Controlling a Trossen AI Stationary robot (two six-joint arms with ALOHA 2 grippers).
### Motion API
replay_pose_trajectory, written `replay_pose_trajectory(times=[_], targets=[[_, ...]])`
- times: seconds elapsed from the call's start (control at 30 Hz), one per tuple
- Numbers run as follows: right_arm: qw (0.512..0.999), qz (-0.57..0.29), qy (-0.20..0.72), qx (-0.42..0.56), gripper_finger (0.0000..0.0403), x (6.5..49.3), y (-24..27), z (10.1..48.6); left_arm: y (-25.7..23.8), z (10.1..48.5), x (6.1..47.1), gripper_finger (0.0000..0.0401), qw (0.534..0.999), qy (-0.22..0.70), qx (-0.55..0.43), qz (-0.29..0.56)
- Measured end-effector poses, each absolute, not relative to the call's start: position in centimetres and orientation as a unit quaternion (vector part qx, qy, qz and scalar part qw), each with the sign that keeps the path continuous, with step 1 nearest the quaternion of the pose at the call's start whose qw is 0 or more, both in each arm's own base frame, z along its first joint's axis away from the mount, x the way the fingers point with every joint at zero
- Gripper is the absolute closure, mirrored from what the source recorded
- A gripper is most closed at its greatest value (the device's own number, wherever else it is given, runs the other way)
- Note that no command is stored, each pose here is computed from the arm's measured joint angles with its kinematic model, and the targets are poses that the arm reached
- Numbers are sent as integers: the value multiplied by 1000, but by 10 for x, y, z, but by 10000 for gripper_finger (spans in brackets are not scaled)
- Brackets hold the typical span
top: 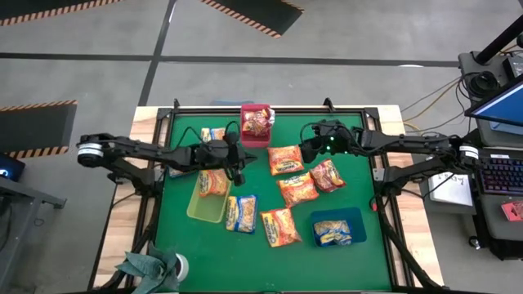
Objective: Sort Maruchan noodles
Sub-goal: Put the orange noodle pack into the yellow bin
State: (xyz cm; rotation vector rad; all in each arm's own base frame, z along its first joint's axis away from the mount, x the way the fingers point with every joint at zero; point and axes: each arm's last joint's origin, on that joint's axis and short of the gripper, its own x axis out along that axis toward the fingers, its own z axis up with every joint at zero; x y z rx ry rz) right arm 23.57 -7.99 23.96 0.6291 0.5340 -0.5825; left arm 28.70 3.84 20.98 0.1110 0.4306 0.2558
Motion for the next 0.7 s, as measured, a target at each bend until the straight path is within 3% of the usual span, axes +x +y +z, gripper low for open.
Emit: replay_pose_trajectory(times=[0.4, 0.7], targets=[[890, -286, 255, 247, 252, 246, -88, 232, 42, 179, 318, 401, 960, 245, 50, 125], [862, -291, 251, 330, 232, 243, -93, 229, 46, 148, 346, 401, 950, 283, 51, 122]])
